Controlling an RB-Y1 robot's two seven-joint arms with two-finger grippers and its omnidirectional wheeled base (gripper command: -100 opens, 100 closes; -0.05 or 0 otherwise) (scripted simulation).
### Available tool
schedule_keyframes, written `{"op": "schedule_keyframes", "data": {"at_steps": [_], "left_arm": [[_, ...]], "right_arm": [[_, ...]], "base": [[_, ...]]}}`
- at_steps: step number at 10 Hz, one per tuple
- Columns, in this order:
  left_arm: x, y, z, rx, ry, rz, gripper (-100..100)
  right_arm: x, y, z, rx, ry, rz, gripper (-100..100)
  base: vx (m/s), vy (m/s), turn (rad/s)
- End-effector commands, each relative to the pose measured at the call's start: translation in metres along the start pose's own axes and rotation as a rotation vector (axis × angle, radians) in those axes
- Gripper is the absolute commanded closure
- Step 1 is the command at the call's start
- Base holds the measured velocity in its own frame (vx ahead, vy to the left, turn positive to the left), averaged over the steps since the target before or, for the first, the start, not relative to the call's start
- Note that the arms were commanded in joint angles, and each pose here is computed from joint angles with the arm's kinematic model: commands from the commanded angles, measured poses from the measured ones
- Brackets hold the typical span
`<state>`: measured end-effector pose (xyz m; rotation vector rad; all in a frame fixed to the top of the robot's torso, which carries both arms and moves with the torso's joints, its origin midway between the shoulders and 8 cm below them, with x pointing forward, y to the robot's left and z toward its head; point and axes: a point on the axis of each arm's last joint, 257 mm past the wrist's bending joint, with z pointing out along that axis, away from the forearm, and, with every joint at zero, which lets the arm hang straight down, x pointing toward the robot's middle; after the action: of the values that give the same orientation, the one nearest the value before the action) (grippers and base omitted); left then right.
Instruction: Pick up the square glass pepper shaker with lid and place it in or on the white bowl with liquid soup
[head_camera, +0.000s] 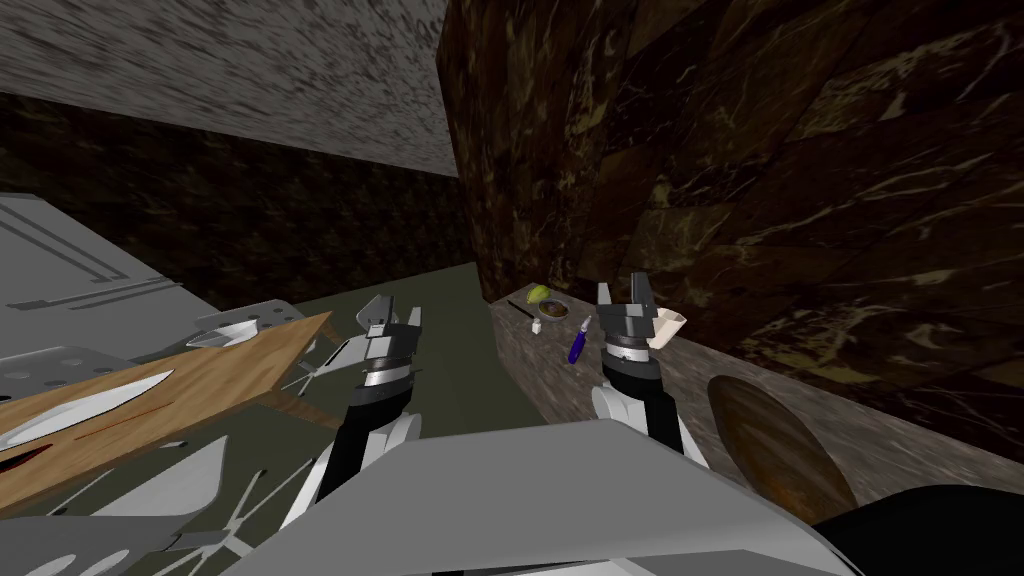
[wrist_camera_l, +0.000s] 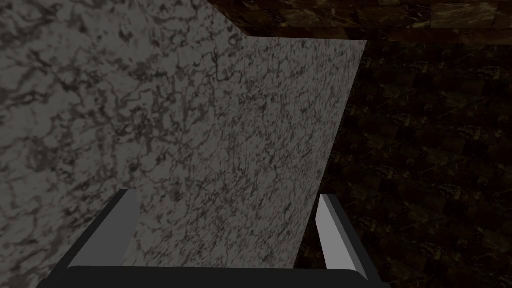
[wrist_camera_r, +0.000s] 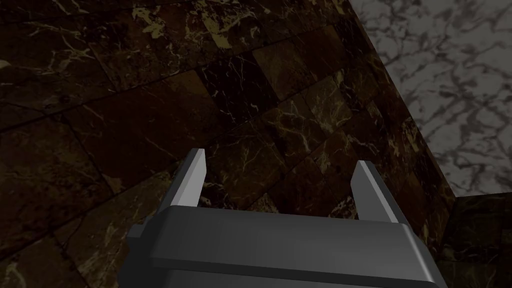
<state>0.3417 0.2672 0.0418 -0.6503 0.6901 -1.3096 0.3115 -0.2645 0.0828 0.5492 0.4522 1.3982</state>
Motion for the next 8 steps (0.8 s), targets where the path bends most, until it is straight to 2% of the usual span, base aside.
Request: {"op": "schedule_keyframes", "data": {"at_steps": [1, 3, 4, 7, 8], "left_arm": [[0.000, 0.000, 0.000, 0.000, 0.000, 0.000, 0], [0.000, 0.000, 0.000, 0.000, 0.000, 0.000, 0], [0.000, 0.000, 0.000, 0.000, 0.000, 0.000, 0], [0.000, 0.000, 0.000, 0.000, 0.000, 0.000, 0], [0.000, 0.000, 0.000, 0.000, 0.000, 0.000, 0]], "right_arm": [[0.004, -0.009, -0.003, 0.027, 0.045, -0.022, -100], [0.005, -0.029, -0.010, 0.085, 0.097, -0.064, -100], [0.006, -0.029, -0.011, 0.086, 0.102, -0.065, -100], [-0.004, -0.073, -0.030, 0.217, 0.167, -0.158, -100], [-0.004, -0.073, -0.030, 0.217, 0.167, -0.158, -100]], "base": [[-0.020, 0.072, 0.028], [-0.027, 0.122, 0.027], [-0.014, 0.094, 0.006], [0.009, 0.119, 0.043], [0.017, 0.113, 0.003]]}}
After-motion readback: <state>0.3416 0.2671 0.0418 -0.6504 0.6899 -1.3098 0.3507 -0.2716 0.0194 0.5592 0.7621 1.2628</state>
